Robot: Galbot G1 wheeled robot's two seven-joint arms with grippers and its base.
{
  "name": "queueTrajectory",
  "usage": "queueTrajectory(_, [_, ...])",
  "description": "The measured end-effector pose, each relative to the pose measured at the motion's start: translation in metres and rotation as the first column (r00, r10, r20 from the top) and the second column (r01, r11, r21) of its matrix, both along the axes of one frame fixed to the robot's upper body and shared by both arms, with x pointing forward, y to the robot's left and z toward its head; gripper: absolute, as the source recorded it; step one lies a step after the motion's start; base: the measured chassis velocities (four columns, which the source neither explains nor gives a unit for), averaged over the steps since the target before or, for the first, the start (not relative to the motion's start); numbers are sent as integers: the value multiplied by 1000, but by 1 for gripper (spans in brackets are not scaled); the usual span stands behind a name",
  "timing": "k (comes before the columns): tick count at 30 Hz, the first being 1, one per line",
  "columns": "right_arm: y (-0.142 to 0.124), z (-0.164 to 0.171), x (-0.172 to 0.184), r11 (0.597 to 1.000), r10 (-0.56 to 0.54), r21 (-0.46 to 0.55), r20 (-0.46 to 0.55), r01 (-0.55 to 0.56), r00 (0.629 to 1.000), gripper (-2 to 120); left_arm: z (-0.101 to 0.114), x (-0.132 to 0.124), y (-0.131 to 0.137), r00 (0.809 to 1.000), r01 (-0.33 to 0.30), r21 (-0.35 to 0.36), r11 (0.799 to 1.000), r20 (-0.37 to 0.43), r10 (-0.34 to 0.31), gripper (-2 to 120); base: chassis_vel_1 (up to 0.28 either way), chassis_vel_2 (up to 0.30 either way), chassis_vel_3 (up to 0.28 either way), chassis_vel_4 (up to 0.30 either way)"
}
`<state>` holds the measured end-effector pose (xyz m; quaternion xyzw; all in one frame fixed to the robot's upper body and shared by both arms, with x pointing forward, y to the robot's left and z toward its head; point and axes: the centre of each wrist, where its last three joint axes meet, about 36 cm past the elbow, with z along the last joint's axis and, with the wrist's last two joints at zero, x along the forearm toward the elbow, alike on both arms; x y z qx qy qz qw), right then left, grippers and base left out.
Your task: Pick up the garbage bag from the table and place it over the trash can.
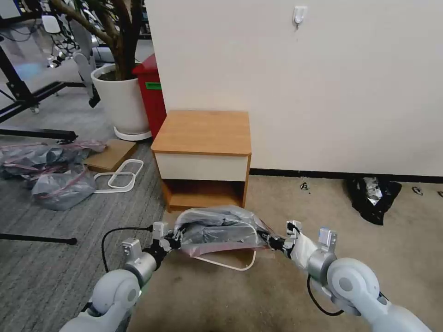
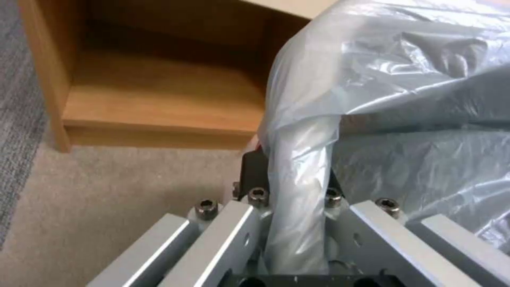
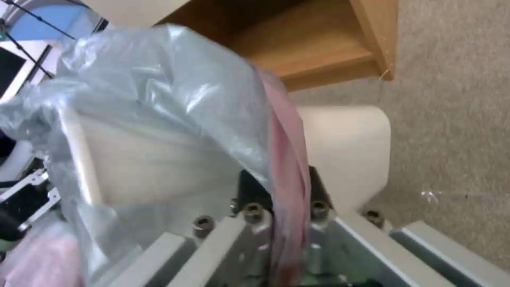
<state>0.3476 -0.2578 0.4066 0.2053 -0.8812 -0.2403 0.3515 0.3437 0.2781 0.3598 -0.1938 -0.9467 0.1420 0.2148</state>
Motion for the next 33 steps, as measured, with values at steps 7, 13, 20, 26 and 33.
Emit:
queueTrajectory(7, [2, 11, 0, 1000, 1, -30, 56, 1, 998, 30, 2, 5, -1, 1000, -19, -24, 1000, 11, 19, 2, 0, 0, 0, 0])
queueTrajectory(13, [-13, 21, 5, 999, 11, -52, 97, -6, 995, 52, 0, 4, 1, 1000, -25, -31, 999, 4, 25, 2, 0, 0, 0, 0])
queueTrajectory(20, [-25, 37, 11, 1000, 25, -19, 96, -24, 995, 78, -2, 4, 3, 1000, -29, -28, 999, -3, 29, 2, 0, 0, 0, 0])
queueTrajectory(26, [-34, 45, 17, 999, 27, 23, 70, -29, 997, 97, -4, 3, 4, 999, -37, -27, 999, -6, 36, 2, 0, 0, 0, 0])
queueTrajectory(33, [-24, 79, 1, 992, -66, 116, 100, 54, 993, 100, -8, 11, 9, 997, -81, -38, 996, 12, 82, 2, 0, 0, 0, 0])
